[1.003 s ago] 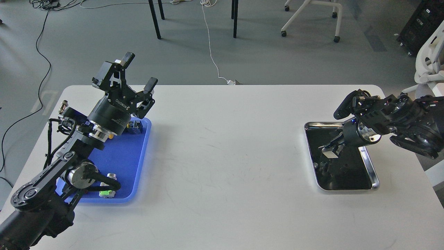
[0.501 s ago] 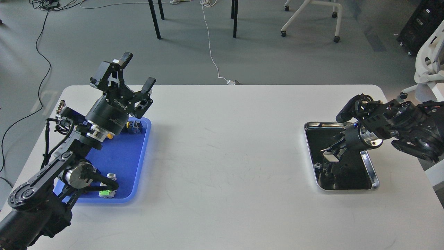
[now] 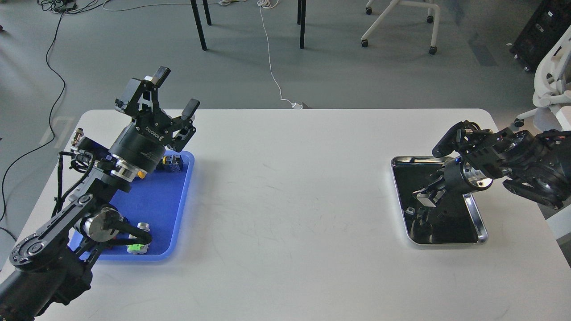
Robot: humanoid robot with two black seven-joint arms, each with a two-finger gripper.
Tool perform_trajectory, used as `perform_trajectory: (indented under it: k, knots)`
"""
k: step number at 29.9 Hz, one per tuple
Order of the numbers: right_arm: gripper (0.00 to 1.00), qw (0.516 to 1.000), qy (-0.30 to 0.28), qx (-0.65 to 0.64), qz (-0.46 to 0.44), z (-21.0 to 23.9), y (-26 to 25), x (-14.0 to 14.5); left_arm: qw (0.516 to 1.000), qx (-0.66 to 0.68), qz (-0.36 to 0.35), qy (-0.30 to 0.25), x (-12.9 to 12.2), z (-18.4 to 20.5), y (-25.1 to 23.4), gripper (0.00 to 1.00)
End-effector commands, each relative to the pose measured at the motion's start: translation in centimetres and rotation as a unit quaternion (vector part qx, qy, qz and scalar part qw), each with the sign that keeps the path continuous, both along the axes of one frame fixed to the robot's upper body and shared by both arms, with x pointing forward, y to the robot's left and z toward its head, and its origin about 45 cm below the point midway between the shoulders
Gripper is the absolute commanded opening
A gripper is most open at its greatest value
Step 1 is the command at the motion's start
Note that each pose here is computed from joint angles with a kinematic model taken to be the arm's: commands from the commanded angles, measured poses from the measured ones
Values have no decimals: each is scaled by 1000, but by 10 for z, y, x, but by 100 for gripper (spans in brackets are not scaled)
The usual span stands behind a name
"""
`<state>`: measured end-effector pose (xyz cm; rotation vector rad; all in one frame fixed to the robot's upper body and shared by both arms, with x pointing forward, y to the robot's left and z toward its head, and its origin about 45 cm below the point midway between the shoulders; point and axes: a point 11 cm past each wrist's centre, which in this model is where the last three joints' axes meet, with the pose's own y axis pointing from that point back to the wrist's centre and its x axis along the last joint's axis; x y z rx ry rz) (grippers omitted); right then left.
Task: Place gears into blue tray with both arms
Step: 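Lower the right gripper into the metal tray and grasp a small black gear, then carry the black gear toward the table center and open the right gripper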
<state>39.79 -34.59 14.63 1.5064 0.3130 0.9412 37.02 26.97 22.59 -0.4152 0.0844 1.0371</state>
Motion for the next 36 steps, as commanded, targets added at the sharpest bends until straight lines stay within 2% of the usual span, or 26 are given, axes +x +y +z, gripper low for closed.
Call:
perform_trajectory:
  k: [1, 8, 13, 24, 29, 36]
  knots:
    - [45, 1000, 0, -1, -1, -1, -1, 0, 1000, 0, 0, 0, 0, 0, 0, 98]
    - [22, 1000, -2, -2, -2, 0, -2, 1, 1000, 0, 0, 0, 0, 0, 0, 98]
    - [16, 1000, -1, -3, -3, 0, -2, 1, 1000, 0, -1, 0, 0, 0, 0, 98]
    - [15, 1000, -10, 14, -17, 11, 0, 6, 1000, -2, -6, -5, -1, 4, -4, 98]
    - [15, 999, -29, 33, -16, 39, 9, 17, 1000, 0, -6, -8, -1, 6, -2, 98]
    - [16, 995, -46, 83, 14, 84, 66, 34, 1000, 0, -6, -8, -1, 6, -2, 98]
